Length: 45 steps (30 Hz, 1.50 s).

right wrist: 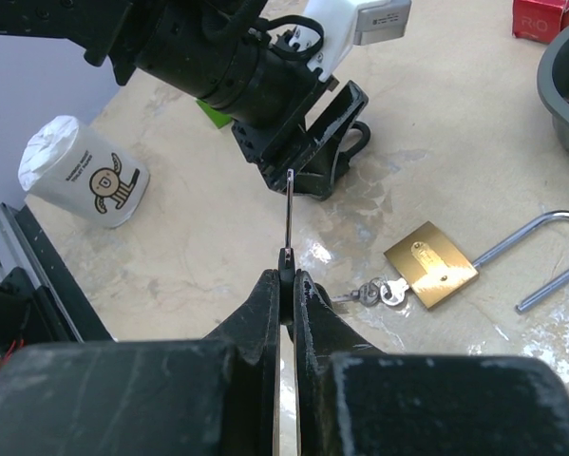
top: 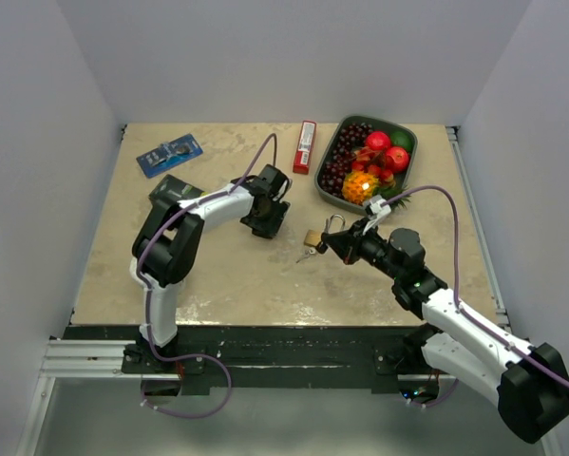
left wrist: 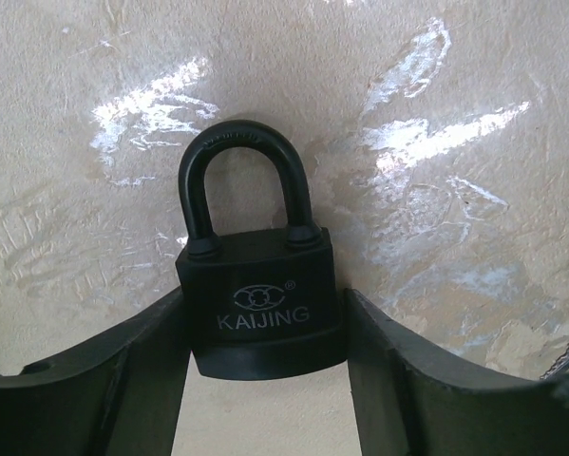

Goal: Unlock with the key

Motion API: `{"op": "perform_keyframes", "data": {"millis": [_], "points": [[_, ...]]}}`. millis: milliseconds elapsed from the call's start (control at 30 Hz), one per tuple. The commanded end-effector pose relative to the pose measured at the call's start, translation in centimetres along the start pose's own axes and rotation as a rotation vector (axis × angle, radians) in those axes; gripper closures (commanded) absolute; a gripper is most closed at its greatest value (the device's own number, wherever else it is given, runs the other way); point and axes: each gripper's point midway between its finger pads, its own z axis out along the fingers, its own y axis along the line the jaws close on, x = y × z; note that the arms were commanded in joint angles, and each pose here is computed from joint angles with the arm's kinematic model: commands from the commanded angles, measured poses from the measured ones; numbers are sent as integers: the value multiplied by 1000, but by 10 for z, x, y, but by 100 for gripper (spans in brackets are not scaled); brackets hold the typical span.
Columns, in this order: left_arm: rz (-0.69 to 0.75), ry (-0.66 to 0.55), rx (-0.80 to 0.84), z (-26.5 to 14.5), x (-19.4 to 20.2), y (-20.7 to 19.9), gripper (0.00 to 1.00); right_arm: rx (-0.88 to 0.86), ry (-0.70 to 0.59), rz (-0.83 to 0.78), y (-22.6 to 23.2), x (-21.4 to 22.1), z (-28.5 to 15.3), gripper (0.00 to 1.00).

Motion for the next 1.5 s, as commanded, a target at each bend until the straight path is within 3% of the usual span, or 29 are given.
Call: {"op": "perform_keyframes", "data": {"millis": [0, 33, 100, 300, 333, 400, 433, 467, 533, 600, 633, 667, 733, 867, 1000, 1200, 1267, 1300, 1333, 1467], "points": [[-4, 25, 23, 9, 5, -6, 77, 21, -50, -42, -2, -13, -2, 100], [-12, 6, 55, 7, 0, -11, 90, 27, -52, -54, -3, -15, -2, 100], [-45, -15, 101, 4, -4, -17, 100, 46, -31, -60, -7, -10, -3, 100], [-251, -185, 393, -38, -48, -42, 100, 70, 40, -69, -11, 1, 0, 100], [-270, -267, 459, -58, -67, -45, 100, 54, 43, -63, -4, 1, 2, 100], [-355, -308, 528, -72, -71, -46, 100, 43, 44, -57, 3, 0, 5, 100], [-356, -402, 608, -97, -88, -51, 100, 40, 47, -55, 12, 0, 10, 100], [-409, -395, 654, -100, -81, -54, 100, 38, 53, -58, 17, 2, 13, 100], [-373, -548, 832, -145, -100, -62, 100, 33, 82, -65, 35, 8, 25, 100], [-443, -547, 921, -154, -89, -66, 100, 28, 103, -54, 44, 11, 33, 100], [-419, -625, 981, -175, -95, -65, 100, 13, 130, -44, 53, 16, 41, 100], [-463, -606, 1010, -173, -85, -65, 100, 15, 136, -41, 57, 17, 45, 100], [-450, -698, 1048, -191, -89, -59, 100, -4, 162, -51, 71, 20, 54, 100], [-463, -745, 1088, -200, -79, -53, 100, 18, 240, -49, 76, 38, 73, 100], [-348, -918, 1247, -251, -68, -60, 100, 20, 229, 27, 88, 25, 84, 100], [-384, -889, 1215, -241, -67, -58, 100, 72, 239, 61, 89, 11, 86, 100], [-371, -922, 1148, -240, -73, -52, 100, 93, 251, 59, 86, 12, 86, 100], [-408, -861, 1095, -224, -71, -51, 100, 105, 262, 66, 85, 14, 85, 100], [-392, -905, 1027, -226, -78, -44, 100, 119, 255, 65, 83, 12, 86, 100], [-460, -853, 835, -204, -81, -28, 100, 115, 238, 90, 87, 4, 87, 100]]}}
